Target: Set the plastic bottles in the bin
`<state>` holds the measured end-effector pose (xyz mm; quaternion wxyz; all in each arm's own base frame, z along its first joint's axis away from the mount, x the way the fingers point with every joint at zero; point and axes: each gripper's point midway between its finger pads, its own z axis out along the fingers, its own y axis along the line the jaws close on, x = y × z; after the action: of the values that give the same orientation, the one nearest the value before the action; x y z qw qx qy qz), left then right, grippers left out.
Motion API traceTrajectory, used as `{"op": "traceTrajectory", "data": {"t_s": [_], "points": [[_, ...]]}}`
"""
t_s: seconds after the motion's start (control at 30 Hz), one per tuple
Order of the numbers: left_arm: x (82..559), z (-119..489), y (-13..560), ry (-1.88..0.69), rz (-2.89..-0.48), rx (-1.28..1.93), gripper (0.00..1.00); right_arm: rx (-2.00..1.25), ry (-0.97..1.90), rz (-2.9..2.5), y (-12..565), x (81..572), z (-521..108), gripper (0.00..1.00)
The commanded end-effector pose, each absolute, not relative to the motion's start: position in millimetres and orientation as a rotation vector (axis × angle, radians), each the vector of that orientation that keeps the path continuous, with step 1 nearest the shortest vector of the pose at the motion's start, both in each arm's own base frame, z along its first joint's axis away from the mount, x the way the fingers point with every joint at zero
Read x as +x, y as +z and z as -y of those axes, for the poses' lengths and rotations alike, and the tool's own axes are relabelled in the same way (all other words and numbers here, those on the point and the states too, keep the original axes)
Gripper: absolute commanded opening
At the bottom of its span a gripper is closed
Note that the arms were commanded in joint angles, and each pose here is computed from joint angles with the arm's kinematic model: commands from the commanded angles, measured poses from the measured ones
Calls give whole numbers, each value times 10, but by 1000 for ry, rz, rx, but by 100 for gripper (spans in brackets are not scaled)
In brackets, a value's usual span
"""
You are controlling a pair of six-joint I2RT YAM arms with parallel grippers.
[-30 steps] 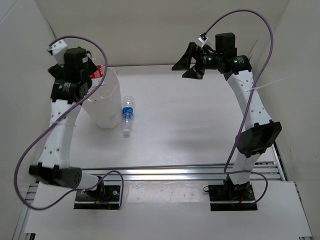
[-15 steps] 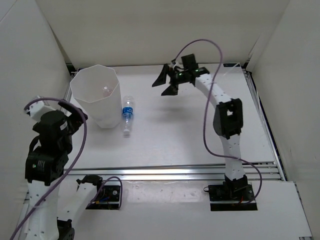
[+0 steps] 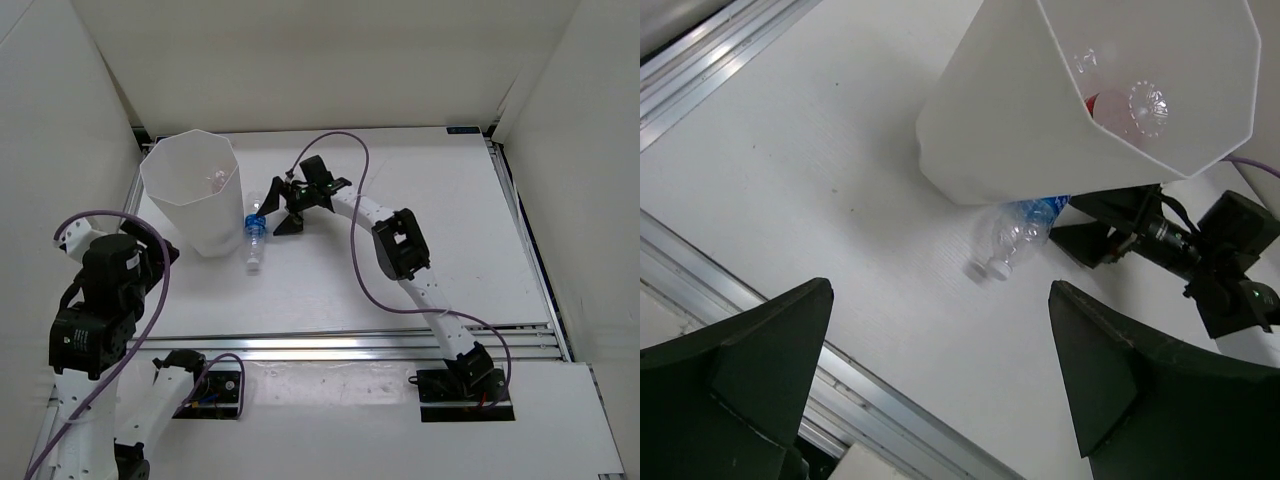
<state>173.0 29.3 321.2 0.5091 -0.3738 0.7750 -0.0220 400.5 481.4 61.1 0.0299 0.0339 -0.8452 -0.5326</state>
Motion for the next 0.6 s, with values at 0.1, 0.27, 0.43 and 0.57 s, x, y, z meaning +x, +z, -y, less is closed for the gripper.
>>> {"op": "traceTrajectory", "data": {"t_s": [0.1, 0.27, 0.43, 0.57], "points": [[1550, -256, 3067, -54, -1947, -922, 100, 58, -1710, 2571, 506, 3995, -5166, 99], [1471, -235, 3091, -77, -1951, -903, 100, 41, -1695, 2557, 400, 3932, -5207, 76], [1417, -257, 3101, -87, -1922, -915, 100, 41, -1663, 2563, 488, 3881, -5074, 38], [1394, -314, 3017, -71, -1889, -968, 100, -8, -1620, 2571, 684, 3792, -4626, 23]]}}
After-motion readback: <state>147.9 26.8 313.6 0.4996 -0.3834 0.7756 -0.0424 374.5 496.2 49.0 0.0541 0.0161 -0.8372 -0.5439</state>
